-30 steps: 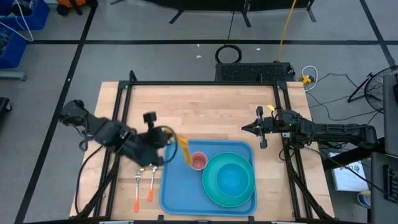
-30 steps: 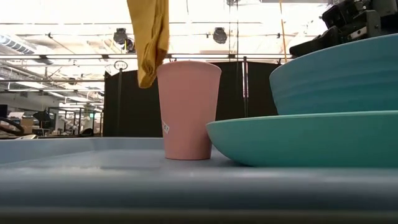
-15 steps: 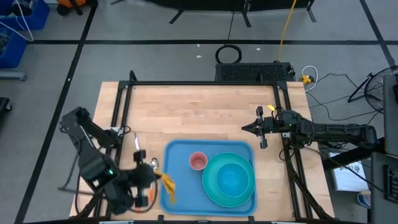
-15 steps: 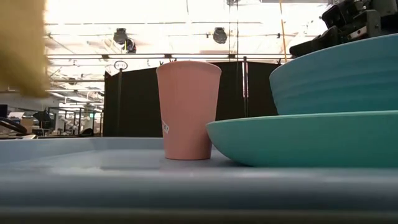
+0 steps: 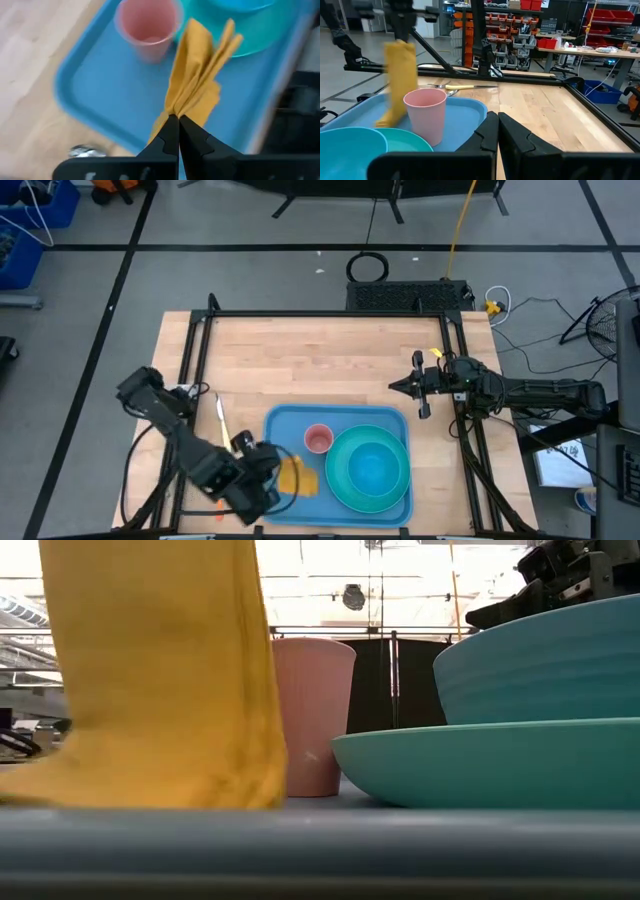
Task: Set up tray
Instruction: Put the yellow napkin on the tray to the left of the pink cup
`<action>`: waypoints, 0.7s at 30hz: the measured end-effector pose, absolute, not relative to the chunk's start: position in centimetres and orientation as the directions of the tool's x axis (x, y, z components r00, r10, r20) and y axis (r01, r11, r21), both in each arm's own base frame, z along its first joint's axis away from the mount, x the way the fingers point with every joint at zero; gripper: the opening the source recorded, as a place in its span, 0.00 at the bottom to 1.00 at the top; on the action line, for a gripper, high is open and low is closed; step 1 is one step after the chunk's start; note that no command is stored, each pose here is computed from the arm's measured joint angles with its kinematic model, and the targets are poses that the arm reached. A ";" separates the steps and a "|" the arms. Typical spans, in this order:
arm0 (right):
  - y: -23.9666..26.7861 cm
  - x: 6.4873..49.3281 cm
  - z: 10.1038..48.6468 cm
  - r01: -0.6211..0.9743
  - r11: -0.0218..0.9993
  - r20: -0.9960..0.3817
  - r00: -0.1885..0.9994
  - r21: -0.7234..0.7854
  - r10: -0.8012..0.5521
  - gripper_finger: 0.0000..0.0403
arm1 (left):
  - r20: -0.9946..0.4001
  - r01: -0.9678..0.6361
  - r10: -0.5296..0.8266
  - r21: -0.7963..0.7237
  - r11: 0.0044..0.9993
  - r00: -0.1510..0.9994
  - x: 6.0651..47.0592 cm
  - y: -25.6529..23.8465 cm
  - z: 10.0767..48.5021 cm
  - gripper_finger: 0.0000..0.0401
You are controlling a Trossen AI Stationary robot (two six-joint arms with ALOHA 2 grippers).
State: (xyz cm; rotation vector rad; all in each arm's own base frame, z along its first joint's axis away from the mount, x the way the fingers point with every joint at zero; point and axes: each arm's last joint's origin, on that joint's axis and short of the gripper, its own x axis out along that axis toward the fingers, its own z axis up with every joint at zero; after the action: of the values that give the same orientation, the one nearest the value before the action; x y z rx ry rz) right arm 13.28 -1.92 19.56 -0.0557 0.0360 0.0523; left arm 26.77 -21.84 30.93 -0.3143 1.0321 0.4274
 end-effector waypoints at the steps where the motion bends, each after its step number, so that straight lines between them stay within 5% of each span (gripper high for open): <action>1: -1.9 13.3 19.6 -0.054 0.997 -0.037 0.998 -0.055 0.052 0.00 | -0.888 -0.499 0.212 -0.023 0.866 0.409 27.2 -21.4 30.5 0.00; 8: -1.9 13.3 19.5 -0.055 0.995 -0.042 0.998 -0.081 0.051 0.00 | -0.941 -0.496 0.287 0.165 0.852 0.180 29.9 -18.0 27.7 0.00; 21: -1.9 13.3 19.5 -0.052 0.994 -0.046 0.998 -0.101 0.048 0.00 | -0.951 -0.368 0.306 0.274 0.889 0.031 32.6 -13.9 24.5 0.00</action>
State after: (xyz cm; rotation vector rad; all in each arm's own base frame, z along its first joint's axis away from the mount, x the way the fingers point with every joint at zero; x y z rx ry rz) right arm 13.28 -1.93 19.48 -0.1024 0.0431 0.0503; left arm 32.56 -13.92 24.50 -0.0518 1.4503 0.5195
